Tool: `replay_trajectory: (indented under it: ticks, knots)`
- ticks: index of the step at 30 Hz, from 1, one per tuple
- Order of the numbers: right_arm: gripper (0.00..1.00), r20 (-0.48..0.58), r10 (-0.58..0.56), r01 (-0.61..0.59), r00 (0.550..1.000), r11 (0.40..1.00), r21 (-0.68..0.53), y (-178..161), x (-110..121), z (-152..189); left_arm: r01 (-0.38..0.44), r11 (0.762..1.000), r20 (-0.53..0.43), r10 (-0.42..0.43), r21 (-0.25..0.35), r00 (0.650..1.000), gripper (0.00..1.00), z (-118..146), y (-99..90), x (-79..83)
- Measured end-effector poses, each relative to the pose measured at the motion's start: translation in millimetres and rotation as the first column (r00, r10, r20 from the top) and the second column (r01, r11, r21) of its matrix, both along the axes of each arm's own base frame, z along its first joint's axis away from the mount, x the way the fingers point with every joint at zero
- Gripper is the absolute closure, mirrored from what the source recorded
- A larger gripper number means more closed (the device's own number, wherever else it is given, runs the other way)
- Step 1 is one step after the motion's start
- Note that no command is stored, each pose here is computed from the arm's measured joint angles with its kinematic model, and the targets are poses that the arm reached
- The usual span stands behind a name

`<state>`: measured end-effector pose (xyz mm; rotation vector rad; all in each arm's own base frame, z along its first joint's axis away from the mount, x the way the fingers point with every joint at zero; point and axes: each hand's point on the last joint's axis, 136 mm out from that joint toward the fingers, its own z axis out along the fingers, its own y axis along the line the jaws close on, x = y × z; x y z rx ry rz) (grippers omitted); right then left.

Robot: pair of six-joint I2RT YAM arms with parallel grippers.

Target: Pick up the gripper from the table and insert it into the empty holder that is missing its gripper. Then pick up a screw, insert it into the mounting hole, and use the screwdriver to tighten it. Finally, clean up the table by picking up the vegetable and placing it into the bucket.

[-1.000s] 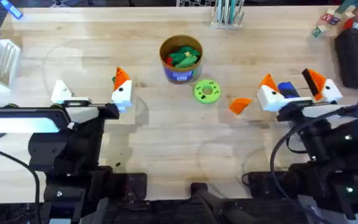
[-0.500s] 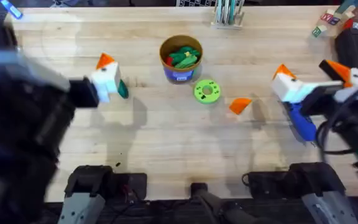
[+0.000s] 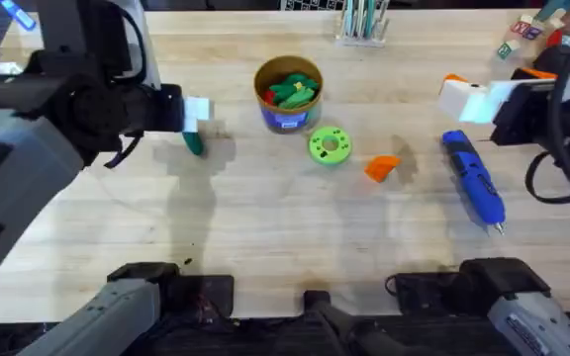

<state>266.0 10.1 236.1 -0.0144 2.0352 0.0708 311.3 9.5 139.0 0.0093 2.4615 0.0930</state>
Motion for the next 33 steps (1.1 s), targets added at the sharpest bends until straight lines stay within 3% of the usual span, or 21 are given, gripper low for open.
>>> replay_trajectory:
  ticks: [1,5,6,9,11,12,15,17,21,24,26,29,33]
  knots:
    - [0.01,0.0,0.0,0.0,1.0,1.0,0.0,0,0,0,-0.002,1.0,-0.005,0.002,-0.007,1.0,0.179,-2,-0.6,0.2]
    - [0.01,0.0,0.0,0.0,1.0,1.0,0.0,0,0,0,-0.004,1.0,0.011,0.004,-0.013,1.0,0.804,4,-2.0,-2.5]
    - [0.011,0.0,0.0,0.0,1.0,1.0,0.0,0,0,0,0.003,1.0,0.018,-0.003,-0.012,1.0,0.888,8,-3.8,-5.0]
    - [0.011,-0.001,0.0,0.0,1.0,1.0,0.0,0,0,0,0.059,0.998,0.066,-0.057,-0.021,0.996,0.439,25,-22.7,-14.7]
    - [0.011,-0.002,0.0,0.0,1.0,1.0,0.0,0,0,0,0.145,0.989,0.139,-0.14,-0.029,0.98,0.119,45,-48.4,-22.3]
    - [0.01,-0.002,0.0,0.0,1.0,1.0,0.0,0,0,0,0.193,0.98,0.178,-0.184,-0.037,0.967,0.044,56,-62.8,-27.1]
    - [0.01,-0.002,0.0,0.0,1.0,1.0,0.0,0,0,0,0.38,0.923,0.295,-0.349,-0.053,0.889,0.014,87,-111.1,-50.9]
    - [0.01,-0.002,0.0,0.0,1.0,1.0,0.0,0,0,0,0.491,0.869,0.351,-0.443,-0.058,0.825,0.013,103,-137.9,-70.2]
    - [0.01,-0.003,0.0,0.0,1.0,1.0,0.0,0,0,-1,0.618,0.784,0.436,-0.536,-0.061,0.723,0.013,124,-171.2,-92.2]
    - [0.01,-0.003,0.0,0.0,1.0,1.0,0.0,0,0,-1,0.674,0.736,0.5,-0.561,-0.062,0.66,0.013,141,-190.4,-98.7]
    - [0.01,-0.003,0.0,0.0,1.0,1.0,0.0,0,0,-1,0.693,0.718,0.5,-0.578,-0.063,0.645,0.013,141,-195.9,-103.4]
    - [0.01,-0.003,0.0,0.0,1.0,1.0,0.0,0,0,-1,0.704,0.707,0.448,-0.608,-0.072,0.656,0.013,127,-195.8,-111.1]
    - [0.01,-0.003,0.0,0.0,1.0,1.0,0.0,0,0,-1,0.717,0.692,0.452,-0.615,-0.082,0.646,0.013,128,-199.8,-112.2]
